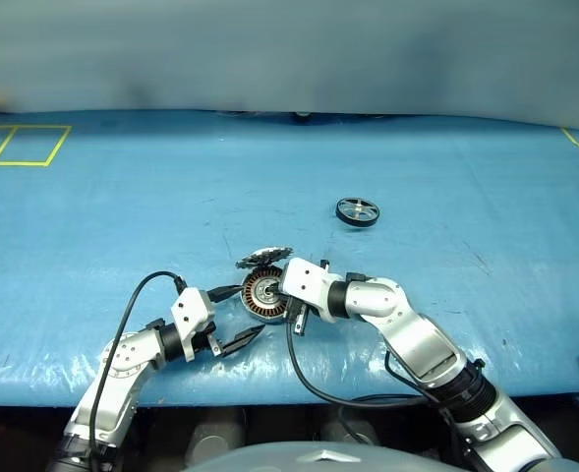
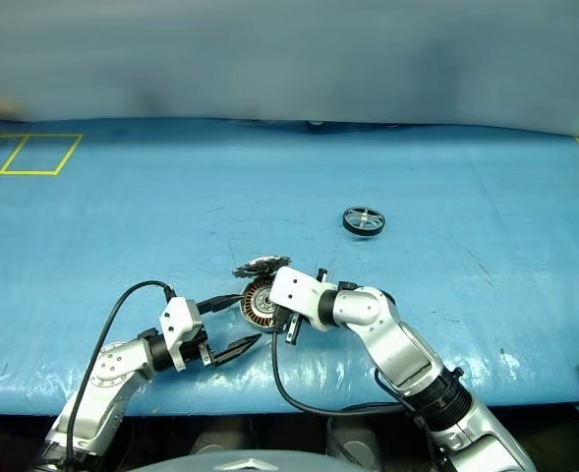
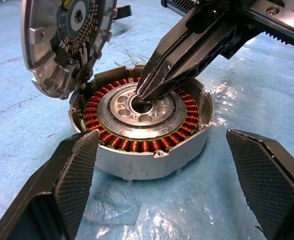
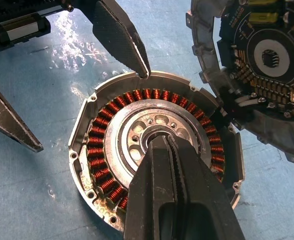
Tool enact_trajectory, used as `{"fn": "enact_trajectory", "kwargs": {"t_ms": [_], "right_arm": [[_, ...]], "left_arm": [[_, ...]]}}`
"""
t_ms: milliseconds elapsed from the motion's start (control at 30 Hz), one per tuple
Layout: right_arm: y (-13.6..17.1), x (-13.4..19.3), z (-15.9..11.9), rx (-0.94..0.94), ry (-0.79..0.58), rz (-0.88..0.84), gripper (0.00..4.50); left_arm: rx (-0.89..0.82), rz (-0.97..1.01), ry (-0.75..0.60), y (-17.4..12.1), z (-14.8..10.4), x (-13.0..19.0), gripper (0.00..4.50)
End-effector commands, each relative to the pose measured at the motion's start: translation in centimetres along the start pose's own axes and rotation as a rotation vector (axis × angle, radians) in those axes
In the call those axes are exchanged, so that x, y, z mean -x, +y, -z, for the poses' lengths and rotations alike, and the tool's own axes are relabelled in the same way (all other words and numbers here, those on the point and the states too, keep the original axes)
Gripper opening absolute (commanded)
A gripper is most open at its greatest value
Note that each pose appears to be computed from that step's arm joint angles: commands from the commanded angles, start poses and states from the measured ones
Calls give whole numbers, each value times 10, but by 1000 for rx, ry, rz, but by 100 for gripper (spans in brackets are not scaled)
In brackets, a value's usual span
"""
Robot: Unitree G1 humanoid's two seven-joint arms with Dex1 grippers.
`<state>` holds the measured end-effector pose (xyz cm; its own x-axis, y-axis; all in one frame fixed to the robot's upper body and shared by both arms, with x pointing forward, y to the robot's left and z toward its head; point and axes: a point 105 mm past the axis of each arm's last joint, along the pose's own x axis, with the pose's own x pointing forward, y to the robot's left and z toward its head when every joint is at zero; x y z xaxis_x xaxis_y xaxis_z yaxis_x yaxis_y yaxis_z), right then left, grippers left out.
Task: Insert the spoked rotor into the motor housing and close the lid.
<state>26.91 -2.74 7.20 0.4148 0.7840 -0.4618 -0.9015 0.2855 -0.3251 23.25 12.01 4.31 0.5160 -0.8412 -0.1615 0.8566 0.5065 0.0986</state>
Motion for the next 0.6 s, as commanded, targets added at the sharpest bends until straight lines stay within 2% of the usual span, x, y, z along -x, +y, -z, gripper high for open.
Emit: {"fn": "enact_trajectory", "kwargs": {"t_ms": [33, 433, 600], "right_arm": [[-11, 9, -13, 55, -25, 51, 3], [-9, 5, 0, 36, 18, 36, 3], [0, 1, -2, 17, -8, 4, 3]], "left_arm": [[0, 5, -12, 0, -3, 0, 433], [2, 3, -19, 0, -3, -2, 433], [4, 0, -19, -1, -3, -1, 433]]}}
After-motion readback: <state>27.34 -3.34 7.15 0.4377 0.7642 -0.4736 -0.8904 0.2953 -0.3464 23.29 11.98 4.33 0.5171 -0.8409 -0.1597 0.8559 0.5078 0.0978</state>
